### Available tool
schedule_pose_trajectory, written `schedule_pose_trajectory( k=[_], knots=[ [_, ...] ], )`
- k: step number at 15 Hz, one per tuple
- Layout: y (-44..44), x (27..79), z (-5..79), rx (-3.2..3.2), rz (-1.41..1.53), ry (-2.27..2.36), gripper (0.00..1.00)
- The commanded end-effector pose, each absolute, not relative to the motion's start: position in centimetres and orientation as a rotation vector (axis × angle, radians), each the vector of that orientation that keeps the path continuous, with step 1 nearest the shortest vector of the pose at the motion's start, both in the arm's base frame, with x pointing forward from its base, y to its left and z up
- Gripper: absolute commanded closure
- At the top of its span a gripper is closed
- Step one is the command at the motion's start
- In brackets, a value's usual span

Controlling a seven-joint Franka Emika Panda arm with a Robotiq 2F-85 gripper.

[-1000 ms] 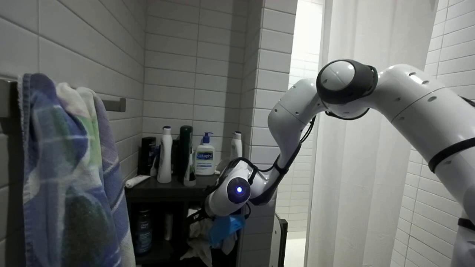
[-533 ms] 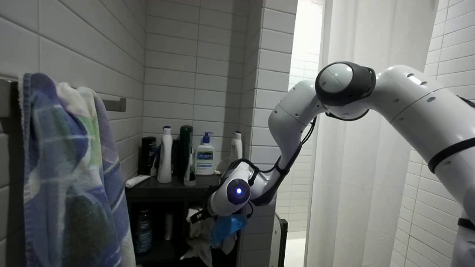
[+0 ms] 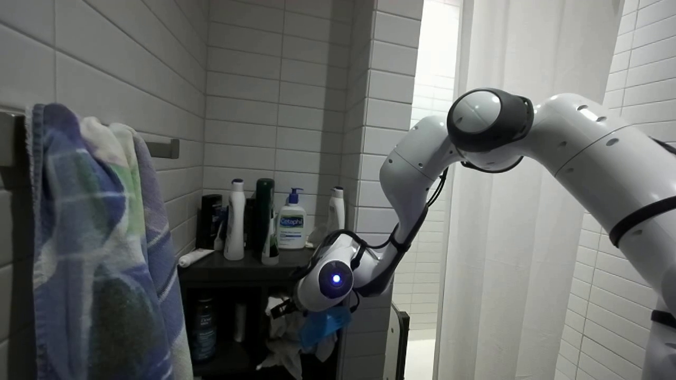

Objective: Hang the white towel on the brown object

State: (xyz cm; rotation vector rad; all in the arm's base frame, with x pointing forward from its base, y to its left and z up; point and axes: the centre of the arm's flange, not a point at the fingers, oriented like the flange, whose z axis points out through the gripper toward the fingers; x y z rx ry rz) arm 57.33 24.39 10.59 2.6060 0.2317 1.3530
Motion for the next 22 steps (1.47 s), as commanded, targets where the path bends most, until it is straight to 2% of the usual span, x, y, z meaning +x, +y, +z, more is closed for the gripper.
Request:
schedule_pose_trajectory(
  k=[1, 6, 8, 9, 11, 14, 19, 22],
  knots=[
    [24.4, 58.1, 10.1, 2.544, 1.380, 0.226, 0.00],
    [24.9, 58.1, 8.9, 2.511, 1.377, 0.218, 0.01],
    [25.0, 58.0, 8.6, 2.501, 1.375, 0.213, 0.14],
    [24.9, 58.0, 8.5, 2.498, 1.373, 0.212, 0.27],
    [24.9, 57.9, 8.4, 2.496, 1.372, 0.210, 0.40],
    [24.8, 57.8, 8.4, 2.493, 1.374, 0.219, 0.66],
    [24.8, 57.4, 8.4, 2.494, 1.371, 0.244, 0.99],
    [25.0, 56.8, 8.9, 2.503, 1.373, 0.263, 0.95]
  ],
)
